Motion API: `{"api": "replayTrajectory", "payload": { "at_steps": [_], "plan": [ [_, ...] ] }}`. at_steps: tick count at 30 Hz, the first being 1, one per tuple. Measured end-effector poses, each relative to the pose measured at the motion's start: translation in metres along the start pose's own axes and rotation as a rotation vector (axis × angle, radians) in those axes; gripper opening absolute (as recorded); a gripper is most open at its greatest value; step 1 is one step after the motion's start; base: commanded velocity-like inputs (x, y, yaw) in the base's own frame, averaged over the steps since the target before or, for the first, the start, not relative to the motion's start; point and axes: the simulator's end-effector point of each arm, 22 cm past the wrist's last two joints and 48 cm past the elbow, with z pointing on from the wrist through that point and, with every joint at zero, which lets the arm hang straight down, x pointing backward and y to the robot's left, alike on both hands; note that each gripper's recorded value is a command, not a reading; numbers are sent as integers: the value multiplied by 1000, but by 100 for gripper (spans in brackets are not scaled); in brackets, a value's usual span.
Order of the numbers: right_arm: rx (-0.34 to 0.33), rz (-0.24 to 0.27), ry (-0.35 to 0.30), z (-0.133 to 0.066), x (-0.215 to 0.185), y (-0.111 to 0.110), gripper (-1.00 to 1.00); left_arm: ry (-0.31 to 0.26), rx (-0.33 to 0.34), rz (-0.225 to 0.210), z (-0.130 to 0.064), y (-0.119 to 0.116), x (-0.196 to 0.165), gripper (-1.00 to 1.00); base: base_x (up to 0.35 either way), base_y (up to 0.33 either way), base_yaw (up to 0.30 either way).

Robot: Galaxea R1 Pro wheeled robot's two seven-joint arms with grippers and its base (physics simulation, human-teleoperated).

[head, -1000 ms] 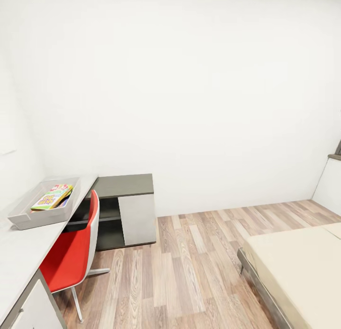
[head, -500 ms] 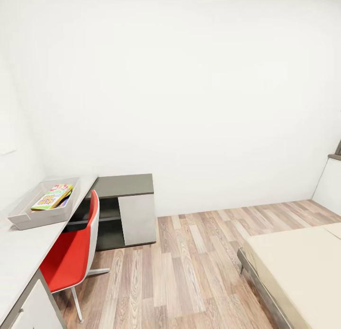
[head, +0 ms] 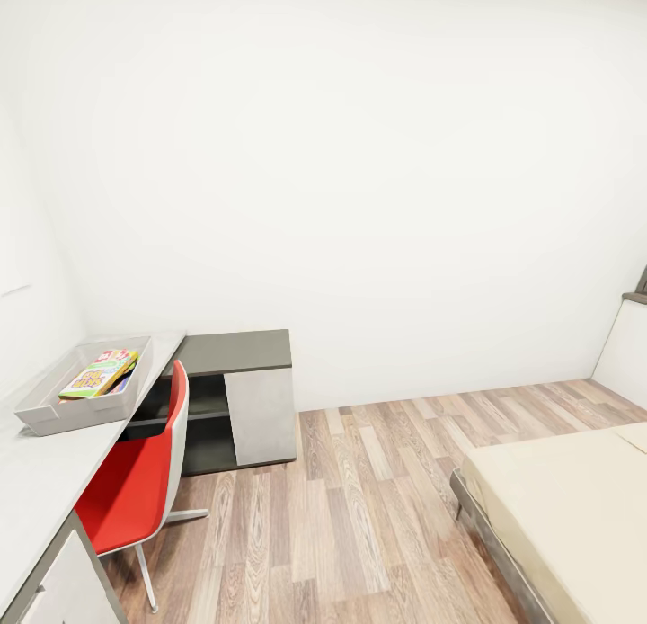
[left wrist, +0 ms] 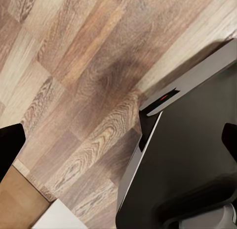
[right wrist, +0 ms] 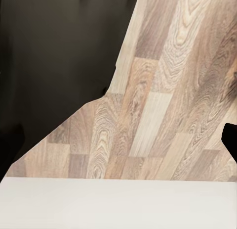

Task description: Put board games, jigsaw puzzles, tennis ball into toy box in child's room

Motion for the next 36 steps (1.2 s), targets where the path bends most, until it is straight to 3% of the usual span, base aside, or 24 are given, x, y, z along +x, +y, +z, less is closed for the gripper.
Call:
{"api": "replayTrajectory", "payload": {
  "at_steps": [36],
  "plan": [
    [1, 0, 0, 0, 1, 0, 100, 1, 0, 1, 0, 0, 0, 100, 0, 0, 0]
  ]
}}
